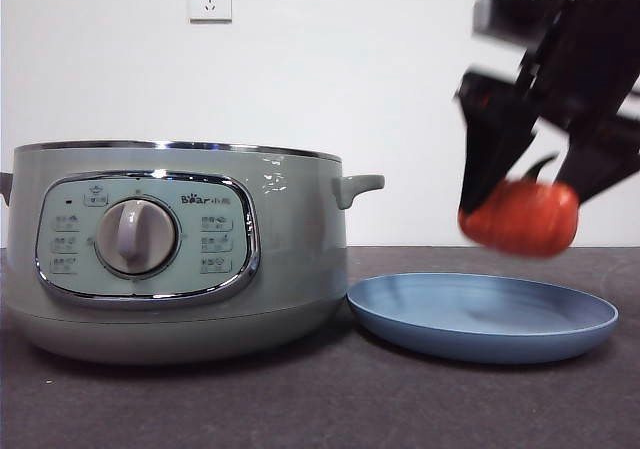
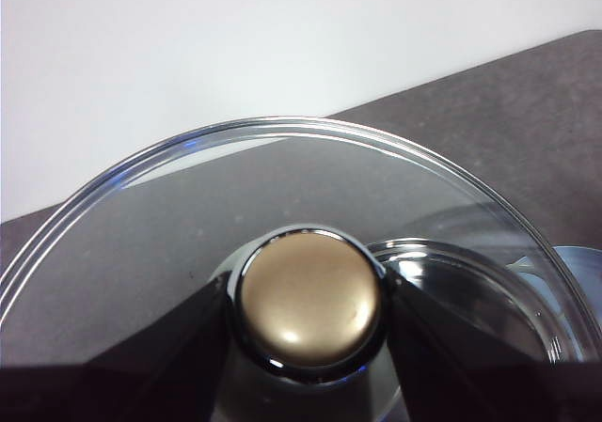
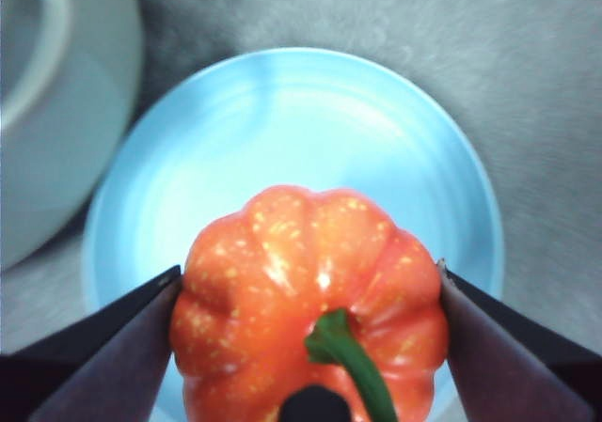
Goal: Take the pumpkin out from the steamer,put the pumpkin in the blue plate,close the lid
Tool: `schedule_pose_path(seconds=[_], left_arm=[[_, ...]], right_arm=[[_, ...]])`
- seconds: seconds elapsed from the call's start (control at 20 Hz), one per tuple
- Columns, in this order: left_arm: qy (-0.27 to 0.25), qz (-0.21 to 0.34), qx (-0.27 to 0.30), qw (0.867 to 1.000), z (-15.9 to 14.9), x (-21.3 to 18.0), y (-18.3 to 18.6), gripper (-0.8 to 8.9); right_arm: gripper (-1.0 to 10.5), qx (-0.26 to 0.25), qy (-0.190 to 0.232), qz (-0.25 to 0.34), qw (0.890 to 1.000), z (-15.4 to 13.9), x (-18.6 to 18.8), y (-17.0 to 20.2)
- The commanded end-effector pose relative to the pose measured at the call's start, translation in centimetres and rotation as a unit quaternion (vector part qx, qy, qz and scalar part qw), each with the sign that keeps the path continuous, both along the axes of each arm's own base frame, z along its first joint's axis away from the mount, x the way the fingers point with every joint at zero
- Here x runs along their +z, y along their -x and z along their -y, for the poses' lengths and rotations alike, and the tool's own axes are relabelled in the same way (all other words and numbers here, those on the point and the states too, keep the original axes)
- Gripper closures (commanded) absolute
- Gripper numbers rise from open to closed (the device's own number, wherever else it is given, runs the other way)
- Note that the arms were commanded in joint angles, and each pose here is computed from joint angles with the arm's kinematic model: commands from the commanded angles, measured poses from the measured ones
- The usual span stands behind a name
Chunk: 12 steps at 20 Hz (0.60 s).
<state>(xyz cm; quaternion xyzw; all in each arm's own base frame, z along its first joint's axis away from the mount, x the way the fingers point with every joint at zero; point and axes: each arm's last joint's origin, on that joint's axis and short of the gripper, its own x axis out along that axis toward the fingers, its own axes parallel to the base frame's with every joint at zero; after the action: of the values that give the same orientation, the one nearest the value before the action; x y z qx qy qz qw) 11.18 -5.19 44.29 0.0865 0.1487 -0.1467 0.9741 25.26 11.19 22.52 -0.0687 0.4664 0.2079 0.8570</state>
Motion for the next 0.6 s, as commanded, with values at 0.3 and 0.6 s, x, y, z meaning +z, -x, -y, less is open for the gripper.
schedule_pose_path(seconds=[0.3, 0.6], left_arm=[[0.005, 0.006, -0.013, 1.0, 0.9, 0.3, -1.5, 8.22], [-0.002, -0.012, -0.021, 1.0, 1.5, -0.2, -2.7, 8.22]], right_arm=[[9.6, 0.026, 0.01, -0.048, 0.998, -2.1, -5.0, -2.0], [3.4, 0.036, 0.017, -0.05, 0.998, -2.6, -5.3, -1.8]])
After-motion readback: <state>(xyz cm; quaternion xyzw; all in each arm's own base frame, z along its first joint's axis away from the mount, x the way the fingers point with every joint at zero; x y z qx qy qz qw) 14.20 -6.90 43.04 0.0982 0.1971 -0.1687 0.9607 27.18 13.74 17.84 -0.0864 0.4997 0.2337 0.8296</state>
